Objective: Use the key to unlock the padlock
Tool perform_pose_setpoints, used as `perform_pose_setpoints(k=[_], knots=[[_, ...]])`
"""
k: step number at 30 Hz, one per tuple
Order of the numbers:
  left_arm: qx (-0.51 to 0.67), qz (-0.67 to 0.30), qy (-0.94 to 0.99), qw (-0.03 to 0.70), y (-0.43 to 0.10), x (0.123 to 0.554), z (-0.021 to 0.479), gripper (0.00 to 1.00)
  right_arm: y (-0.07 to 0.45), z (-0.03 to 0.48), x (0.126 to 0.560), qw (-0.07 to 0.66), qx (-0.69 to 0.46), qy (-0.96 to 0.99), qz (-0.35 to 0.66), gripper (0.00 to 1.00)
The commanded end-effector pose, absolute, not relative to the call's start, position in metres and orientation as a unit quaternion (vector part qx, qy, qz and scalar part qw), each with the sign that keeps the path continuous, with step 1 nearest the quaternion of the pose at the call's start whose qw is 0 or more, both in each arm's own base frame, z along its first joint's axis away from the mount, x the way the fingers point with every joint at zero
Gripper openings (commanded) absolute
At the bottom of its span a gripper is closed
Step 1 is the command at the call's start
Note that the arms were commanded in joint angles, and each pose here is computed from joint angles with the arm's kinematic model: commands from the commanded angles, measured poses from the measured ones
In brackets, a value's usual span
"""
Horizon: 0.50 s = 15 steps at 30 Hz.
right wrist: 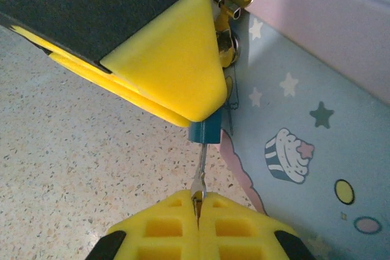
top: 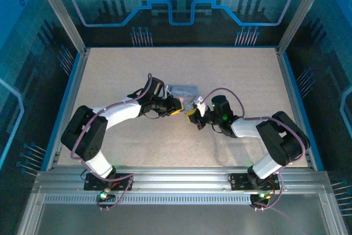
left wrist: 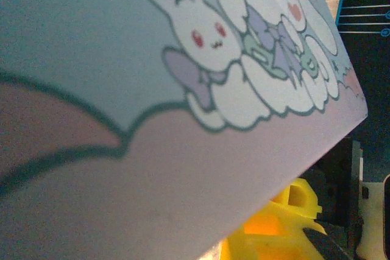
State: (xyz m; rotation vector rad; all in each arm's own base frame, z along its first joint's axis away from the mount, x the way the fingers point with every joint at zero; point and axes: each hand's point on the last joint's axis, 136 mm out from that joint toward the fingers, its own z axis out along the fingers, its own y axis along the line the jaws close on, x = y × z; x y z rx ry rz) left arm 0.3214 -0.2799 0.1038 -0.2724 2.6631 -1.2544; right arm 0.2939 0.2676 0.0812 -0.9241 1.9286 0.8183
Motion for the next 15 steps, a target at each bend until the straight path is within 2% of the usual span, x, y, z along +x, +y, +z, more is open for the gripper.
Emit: perform_pose_setpoints(k=[1, 15], knots=[[-0.047, -0.465, 0.88, 0.082, -0.294, 0.308, 0.133, 0.18, 0.27, 0.105, 0.317, 0.459, -0.373, 0.745, 0.308, 0.0], [-0.054, -0.462, 0.882, 0.076, -0.296, 0.312, 0.122, 0.18, 0.282, 0.106, 0.315, 0.459, -0.393, 0.739, 0.298, 0.0]])
